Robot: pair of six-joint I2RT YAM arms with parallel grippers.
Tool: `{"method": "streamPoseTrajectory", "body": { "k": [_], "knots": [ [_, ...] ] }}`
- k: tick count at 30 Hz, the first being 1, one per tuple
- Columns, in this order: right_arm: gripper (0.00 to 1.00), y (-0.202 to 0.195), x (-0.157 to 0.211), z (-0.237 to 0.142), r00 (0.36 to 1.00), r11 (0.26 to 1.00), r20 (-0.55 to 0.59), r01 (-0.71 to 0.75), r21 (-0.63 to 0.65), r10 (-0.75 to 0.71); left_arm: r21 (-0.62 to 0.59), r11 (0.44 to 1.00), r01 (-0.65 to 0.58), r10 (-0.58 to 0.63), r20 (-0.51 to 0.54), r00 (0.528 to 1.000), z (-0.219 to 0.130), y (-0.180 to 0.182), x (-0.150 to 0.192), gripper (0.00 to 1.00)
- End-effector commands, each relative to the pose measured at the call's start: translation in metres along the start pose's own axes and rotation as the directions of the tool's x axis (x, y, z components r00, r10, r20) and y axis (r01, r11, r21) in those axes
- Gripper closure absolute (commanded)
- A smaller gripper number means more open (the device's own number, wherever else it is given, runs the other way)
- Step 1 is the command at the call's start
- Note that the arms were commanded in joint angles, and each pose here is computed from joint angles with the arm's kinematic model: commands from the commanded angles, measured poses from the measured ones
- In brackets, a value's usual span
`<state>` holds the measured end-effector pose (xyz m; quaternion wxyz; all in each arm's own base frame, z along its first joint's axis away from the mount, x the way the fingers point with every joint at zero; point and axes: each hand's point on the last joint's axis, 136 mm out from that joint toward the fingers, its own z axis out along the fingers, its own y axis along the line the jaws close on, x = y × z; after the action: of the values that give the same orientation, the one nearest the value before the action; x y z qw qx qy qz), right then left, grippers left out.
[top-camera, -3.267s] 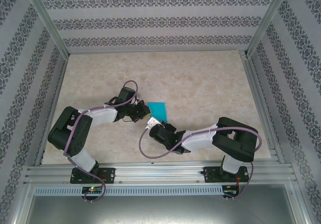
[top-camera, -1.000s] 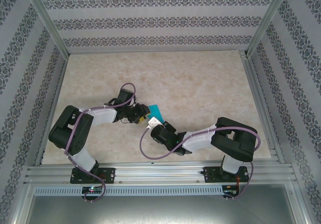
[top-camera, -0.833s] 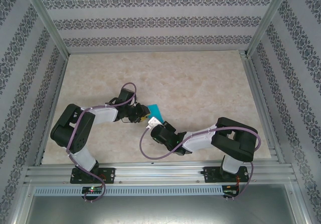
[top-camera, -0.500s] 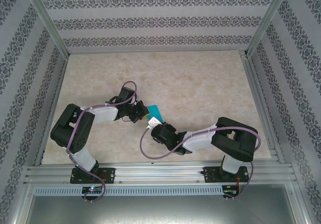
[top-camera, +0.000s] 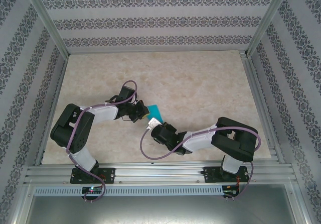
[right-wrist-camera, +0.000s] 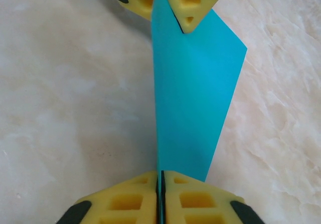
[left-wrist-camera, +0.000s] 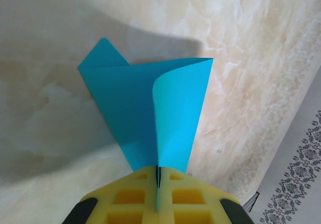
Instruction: Fold a paper plane with a square sheet of paper (pick it up from the middle)
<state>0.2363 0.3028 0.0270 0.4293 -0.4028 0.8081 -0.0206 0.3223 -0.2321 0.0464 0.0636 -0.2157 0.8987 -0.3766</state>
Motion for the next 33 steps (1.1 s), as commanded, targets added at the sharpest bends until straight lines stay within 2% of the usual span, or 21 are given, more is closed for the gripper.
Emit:
{"method": "streamPoseTrajectory", "body": {
  "k": [1,6,9,14,16,18,25,33],
  "knots": [
    [0.93,-0.009,0.003,0.000,1.000,0.999,-0.009,-0.011,0.030,0.011,-0.005,1.000,-0.030,0.030,-0.019,0.999,0.000,-0.004,0.005,0.97],
    [1.00,-0.013,0.002,-0.002,0.999,0.998,-0.008,-0.052,0.034,0.052,-0.001,0.999,-0.036,0.036,-0.009,0.999,-0.004,-0.007,0.004,0.95],
    [1.00,-0.012,-0.002,-0.004,0.995,0.995,0.001,-0.104,-0.009,0.104,-0.017,0.999,-0.048,0.048,0.009,0.999,-0.010,-0.007,0.002,0.87],
    [1.00,-0.009,-0.008,-0.008,0.972,0.964,-0.006,-0.233,-0.129,0.234,-0.095,0.994,-0.052,0.062,0.102,0.993,-0.034,0.003,-0.005,0.54],
    [1.00,-0.004,-0.010,-0.009,0.960,0.942,-0.016,-0.279,-0.187,0.281,-0.117,0.991,-0.057,0.074,0.144,0.987,-0.046,0.005,-0.007,0.52],
    [1.00,-0.001,-0.010,-0.007,0.950,0.925,-0.031,-0.308,-0.224,0.309,-0.141,0.988,-0.057,0.083,0.189,0.979,-0.058,0.008,-0.008,0.41],
    [1.00,0.007,-0.004,0.000,0.914,0.869,-0.083,-0.403,-0.286,0.397,-0.164,0.984,-0.064,0.106,0.259,0.960,-0.085,0.014,-0.005,0.37],
    [1.00,0.012,-0.001,0.001,0.829,0.731,-0.179,-0.553,-0.401,0.530,-0.158,0.985,-0.067,0.104,0.242,0.965,-0.084,0.017,0.000,0.38]
  ]
}}
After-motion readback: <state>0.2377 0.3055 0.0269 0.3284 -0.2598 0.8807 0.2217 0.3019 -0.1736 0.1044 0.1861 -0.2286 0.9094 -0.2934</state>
